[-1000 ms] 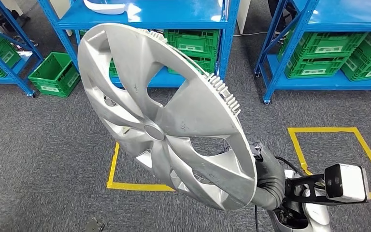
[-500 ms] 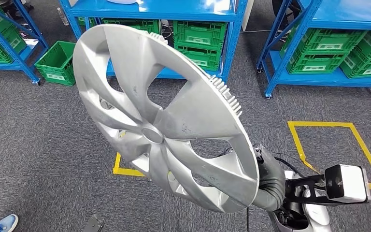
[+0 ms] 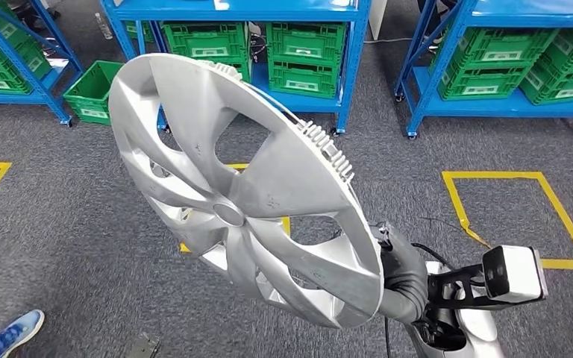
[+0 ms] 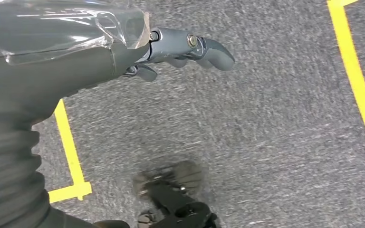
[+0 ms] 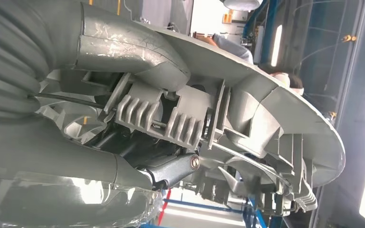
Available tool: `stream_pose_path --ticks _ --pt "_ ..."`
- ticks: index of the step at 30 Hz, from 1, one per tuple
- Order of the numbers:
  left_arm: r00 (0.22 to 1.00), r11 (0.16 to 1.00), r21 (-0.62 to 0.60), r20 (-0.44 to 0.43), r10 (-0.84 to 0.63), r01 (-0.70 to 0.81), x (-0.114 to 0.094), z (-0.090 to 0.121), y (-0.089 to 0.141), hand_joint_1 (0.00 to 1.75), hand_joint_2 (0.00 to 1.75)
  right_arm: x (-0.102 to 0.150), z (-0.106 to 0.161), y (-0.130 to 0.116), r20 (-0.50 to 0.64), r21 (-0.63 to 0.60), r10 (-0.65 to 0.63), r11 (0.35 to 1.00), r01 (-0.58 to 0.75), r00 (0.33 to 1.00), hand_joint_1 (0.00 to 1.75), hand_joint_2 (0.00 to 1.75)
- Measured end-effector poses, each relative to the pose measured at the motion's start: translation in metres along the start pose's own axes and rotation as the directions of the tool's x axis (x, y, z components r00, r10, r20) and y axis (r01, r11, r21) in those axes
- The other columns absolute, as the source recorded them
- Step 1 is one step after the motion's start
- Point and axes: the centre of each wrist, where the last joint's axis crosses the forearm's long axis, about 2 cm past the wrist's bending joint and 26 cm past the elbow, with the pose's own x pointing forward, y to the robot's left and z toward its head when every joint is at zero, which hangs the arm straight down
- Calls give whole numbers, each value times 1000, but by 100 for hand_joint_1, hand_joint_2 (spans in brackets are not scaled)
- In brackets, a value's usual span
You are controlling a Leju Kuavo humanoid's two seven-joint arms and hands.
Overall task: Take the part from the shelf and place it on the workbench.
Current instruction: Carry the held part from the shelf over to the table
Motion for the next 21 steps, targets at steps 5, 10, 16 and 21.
stream_pose_path --ticks 5,10,16,21 --pt "1000 1000 -2 8 -5 5 3 -2 0 0 175 -4 2 -1 -15 -11 -14 1000 14 1000 175 175" --pt "1000 1000 -6 13 -15 15 6 -4 1 0 175 -7 3 -2 -25 -16 -22 1000 22 999 175 175" --pt "1000 1000 -8 16 -20 20 9 -5 1 0 175 -11 6 -2 -37 -23 -30 999 30 999 175 175" --pt "1000 1000 -7 9 -16 16 9 -5 1 0 175 -13 8 -3 -46 -30 -32 999 30 998 175 175"
